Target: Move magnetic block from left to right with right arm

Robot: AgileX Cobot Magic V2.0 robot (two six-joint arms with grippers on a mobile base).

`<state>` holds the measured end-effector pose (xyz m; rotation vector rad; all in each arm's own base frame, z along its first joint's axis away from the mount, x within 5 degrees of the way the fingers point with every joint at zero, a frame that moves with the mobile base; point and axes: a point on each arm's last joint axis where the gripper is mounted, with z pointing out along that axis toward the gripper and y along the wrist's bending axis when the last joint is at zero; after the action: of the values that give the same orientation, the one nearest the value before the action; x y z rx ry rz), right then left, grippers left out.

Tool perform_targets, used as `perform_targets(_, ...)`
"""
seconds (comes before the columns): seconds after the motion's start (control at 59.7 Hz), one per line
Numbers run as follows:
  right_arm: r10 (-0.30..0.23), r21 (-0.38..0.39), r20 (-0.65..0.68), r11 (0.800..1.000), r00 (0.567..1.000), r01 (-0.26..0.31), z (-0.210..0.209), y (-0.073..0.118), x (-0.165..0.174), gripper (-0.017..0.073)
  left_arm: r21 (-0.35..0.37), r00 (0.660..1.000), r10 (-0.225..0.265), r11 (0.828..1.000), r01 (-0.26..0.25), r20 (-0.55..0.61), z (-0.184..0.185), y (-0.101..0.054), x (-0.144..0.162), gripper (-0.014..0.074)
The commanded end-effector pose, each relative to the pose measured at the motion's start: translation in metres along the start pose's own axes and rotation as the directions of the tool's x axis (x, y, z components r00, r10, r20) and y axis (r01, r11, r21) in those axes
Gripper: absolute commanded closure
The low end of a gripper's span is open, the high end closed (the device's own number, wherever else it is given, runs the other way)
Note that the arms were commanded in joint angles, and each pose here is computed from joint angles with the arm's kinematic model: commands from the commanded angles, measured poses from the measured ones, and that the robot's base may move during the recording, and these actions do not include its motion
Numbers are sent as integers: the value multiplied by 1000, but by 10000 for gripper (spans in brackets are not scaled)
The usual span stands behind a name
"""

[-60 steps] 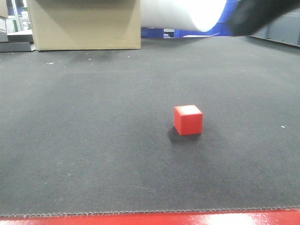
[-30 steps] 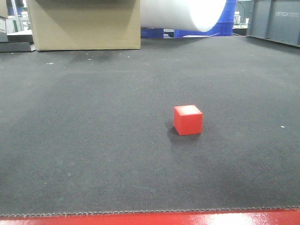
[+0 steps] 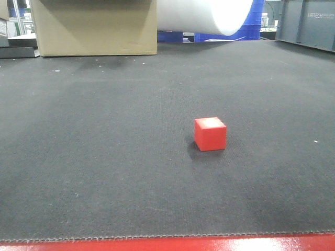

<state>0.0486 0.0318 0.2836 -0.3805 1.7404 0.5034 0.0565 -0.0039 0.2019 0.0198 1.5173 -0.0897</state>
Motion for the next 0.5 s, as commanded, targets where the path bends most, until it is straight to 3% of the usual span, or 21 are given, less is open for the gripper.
perform_targets(0.0,5,-5,107,1000,994,-4,-2,1,-16,519,7,996,-5,1000,4,94,-1,0,-6,710)
perform_targets(0.251,-7,9,122,1000,993,6,-2,0,-17,519,7,996,-5,1000,4,94,-1,0,-6,710)
perform_targets(0.368,-29,107,158,994,987,12,-3,-5,-20,519,7,996,-5,1000,4,94,-1,0,-6,710)
perform_targets(0.486,-44,268,195,963,980,-9,-4,-15,-21,519,7,996,-5,1000,4,94,-1,0,-6,710)
